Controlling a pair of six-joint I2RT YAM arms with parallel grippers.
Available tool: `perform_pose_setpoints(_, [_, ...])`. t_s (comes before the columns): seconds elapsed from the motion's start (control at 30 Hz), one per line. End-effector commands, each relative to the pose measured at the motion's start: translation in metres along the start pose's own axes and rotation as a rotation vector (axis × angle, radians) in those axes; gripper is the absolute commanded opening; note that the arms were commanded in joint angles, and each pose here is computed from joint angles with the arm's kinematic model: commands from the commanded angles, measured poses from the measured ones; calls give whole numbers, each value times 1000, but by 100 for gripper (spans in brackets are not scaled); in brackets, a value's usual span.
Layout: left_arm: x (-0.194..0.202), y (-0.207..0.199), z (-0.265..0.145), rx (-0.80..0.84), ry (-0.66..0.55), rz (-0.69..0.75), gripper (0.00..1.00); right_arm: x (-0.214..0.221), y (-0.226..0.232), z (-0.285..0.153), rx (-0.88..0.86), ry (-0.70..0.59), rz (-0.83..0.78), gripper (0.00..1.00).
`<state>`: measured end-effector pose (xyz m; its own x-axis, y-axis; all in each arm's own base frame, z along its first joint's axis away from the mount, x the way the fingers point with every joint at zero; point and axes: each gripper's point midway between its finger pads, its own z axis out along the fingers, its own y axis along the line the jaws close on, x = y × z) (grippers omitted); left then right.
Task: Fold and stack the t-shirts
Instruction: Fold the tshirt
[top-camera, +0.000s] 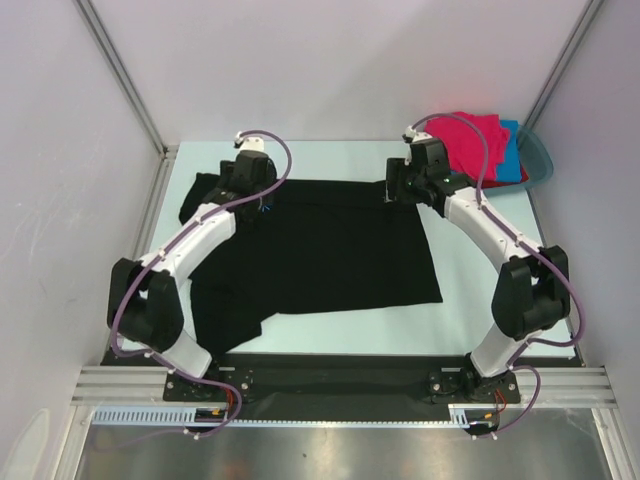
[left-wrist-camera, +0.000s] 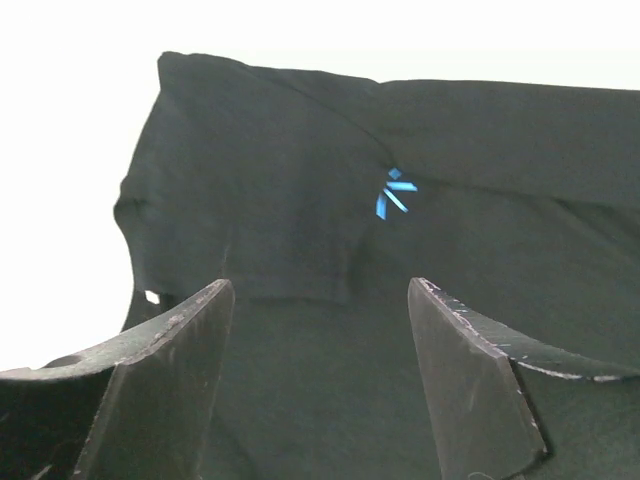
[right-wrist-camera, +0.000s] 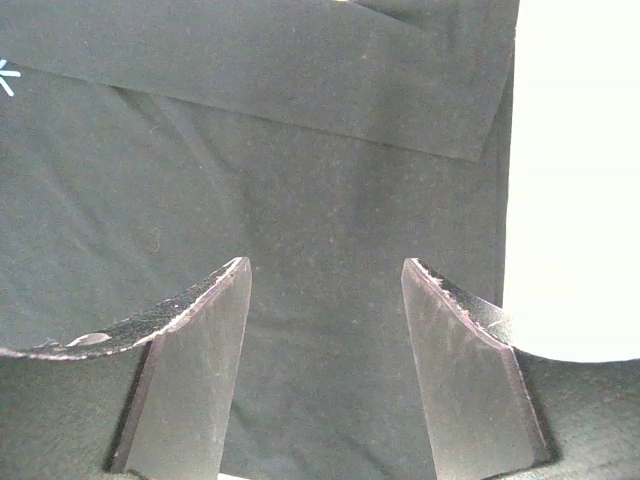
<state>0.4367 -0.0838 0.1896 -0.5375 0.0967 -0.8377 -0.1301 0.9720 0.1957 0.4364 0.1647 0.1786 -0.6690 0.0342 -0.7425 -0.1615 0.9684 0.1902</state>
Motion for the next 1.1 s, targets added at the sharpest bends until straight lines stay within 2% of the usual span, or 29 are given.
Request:
perform_pose_setpoints(0.0, [16,-17,-11,94,43,-99,76,3,-4,-9,-15,6,34,68])
perform_pose_setpoints(0.17, [33,-28,-29,194,77,-165,73,12,-10,10,-49,17,109,68])
perform_pose_setpoints(0.37, [47,-41,-61,348,54,-250,71,26,-37,52,-244,39,370,61])
perform_pose_setpoints(0.53, [63,-23,-72,306,48,-227,72,31,-36,80,-303,60,442,62])
perform_pose_setpoints(0.7, [62,-30,-74,352,36,-237,72,35,-36,103,-362,61,520,60])
perform_pose_setpoints(0.77, [58,-34,-73,363,40,-234,72,30,-40,108,-351,28,546,61])
perform_pose_setpoints(1.07, [68,-45,-67,395,83,-225,71,38,-57,130,-255,39,573,60])
